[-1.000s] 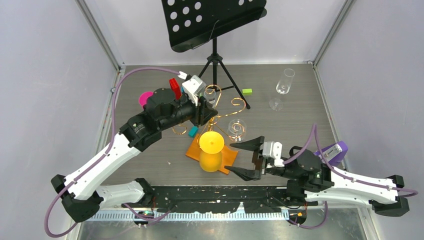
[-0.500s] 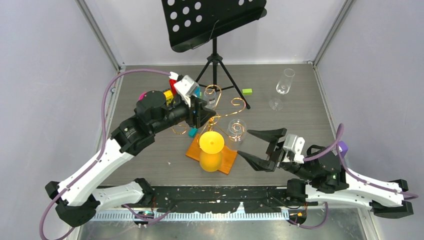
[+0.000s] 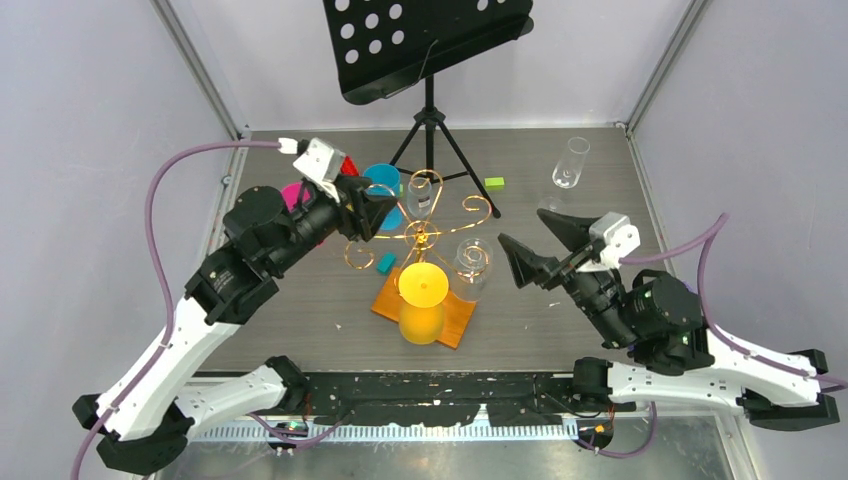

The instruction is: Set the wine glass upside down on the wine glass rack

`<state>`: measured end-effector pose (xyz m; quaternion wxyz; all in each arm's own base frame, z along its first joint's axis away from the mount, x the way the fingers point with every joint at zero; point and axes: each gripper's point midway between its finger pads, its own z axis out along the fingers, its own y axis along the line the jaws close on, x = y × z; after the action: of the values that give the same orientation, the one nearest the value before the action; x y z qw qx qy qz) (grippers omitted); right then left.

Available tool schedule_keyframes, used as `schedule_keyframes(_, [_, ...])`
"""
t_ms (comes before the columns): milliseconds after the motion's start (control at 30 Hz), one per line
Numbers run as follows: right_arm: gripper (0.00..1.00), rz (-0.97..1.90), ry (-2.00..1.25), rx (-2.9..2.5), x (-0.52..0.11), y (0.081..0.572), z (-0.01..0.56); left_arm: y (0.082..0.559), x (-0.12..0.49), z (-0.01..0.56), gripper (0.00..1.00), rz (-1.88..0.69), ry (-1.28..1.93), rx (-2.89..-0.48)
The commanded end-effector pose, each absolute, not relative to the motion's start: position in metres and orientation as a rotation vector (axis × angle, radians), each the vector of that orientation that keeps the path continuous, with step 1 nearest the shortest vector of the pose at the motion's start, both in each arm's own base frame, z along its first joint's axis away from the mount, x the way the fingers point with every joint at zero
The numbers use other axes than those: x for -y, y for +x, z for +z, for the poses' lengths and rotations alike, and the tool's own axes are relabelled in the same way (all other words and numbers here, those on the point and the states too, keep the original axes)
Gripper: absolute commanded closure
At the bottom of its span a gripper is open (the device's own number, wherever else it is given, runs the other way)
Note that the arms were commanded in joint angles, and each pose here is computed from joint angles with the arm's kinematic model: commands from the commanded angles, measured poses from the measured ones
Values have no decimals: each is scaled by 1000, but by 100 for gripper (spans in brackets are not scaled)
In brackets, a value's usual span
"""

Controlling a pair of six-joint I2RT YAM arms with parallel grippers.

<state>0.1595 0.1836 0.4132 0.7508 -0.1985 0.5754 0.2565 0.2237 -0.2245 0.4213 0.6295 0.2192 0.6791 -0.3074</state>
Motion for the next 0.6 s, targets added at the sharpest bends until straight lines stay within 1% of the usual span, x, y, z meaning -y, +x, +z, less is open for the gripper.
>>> schedule_keyframes(0, [20, 414, -323, -1338, -163, 178, 426, 235, 196, 438, 44, -652, 383, -1530])
schedule_keyframes(233, [19, 259, -242, -1442, -151, 203, 430, 249, 161, 423, 44, -611, 259, -1578])
schedule_keyframes(367, [19, 286, -188, -1524, -146, 224, 426, 258, 138, 407, 45, -556, 166, -1627])
schedule_keyframes(400, [19, 280, -177, -1577, -145, 234, 414, 259, 133, 404, 45, -548, 145, -1634])
schedule_keyframes(500, [19, 295, -136, -1650, -142, 250, 406, 262, 121, 391, 45, -514, 97, -1670])
schedule_keyframes(567, [19, 281, -127, -1699, -142, 258, 397, 268, 105, 378, 45, -441, 29, -1721])
